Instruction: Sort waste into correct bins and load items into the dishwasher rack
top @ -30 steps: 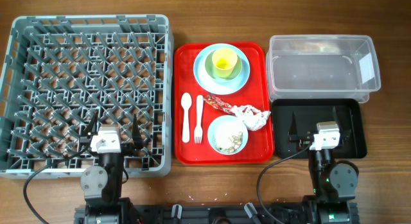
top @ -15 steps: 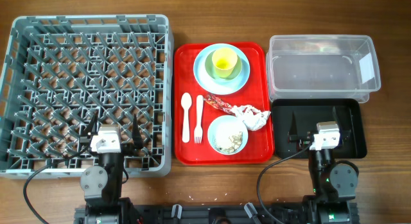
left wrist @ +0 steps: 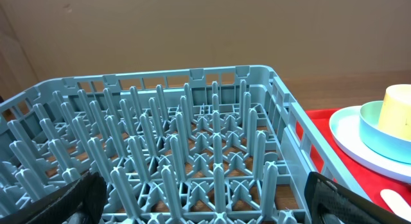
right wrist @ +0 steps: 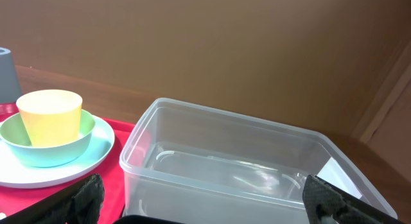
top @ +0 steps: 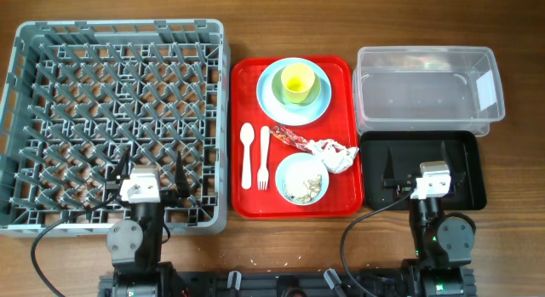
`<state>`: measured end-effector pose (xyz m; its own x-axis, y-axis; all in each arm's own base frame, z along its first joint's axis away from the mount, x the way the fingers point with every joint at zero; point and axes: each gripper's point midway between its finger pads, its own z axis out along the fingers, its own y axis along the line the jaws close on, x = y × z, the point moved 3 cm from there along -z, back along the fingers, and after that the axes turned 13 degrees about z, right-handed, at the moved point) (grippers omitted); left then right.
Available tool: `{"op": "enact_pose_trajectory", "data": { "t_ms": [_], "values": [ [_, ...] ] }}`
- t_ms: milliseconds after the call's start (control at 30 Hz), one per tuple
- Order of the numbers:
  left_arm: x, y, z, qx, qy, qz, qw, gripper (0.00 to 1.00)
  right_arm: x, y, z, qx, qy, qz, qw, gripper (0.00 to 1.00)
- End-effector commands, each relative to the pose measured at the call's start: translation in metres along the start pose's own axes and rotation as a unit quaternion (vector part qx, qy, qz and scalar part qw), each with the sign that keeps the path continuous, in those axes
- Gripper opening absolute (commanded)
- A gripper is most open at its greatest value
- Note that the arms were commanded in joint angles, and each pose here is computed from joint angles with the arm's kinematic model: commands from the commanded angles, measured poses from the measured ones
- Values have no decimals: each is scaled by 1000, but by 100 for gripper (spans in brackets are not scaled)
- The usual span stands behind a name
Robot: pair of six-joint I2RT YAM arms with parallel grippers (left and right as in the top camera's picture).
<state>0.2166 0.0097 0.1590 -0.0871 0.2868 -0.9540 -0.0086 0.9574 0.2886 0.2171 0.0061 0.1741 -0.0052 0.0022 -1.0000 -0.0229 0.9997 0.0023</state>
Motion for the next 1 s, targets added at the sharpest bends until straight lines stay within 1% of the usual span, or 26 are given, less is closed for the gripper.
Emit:
{"op": "enact_pose_trajectory", "data": {
  "t_ms": [0,467,567,967],
  "values": [
    [2,-5,0,14,1,6,1000,100,0,1,0,-6,-1,9,1000,100],
    [2,-5,0,14,1,6,1000,100,0,1,0,-6,-1,8,1000,100],
    [2,0,0,-1,4,7,1000,100,0,1,0,-6,-1,8,1000,100],
    [2,-4,0,12,0,6,1000,100,0,1,0,-6,-1,8,1000,100]
  ]
}}
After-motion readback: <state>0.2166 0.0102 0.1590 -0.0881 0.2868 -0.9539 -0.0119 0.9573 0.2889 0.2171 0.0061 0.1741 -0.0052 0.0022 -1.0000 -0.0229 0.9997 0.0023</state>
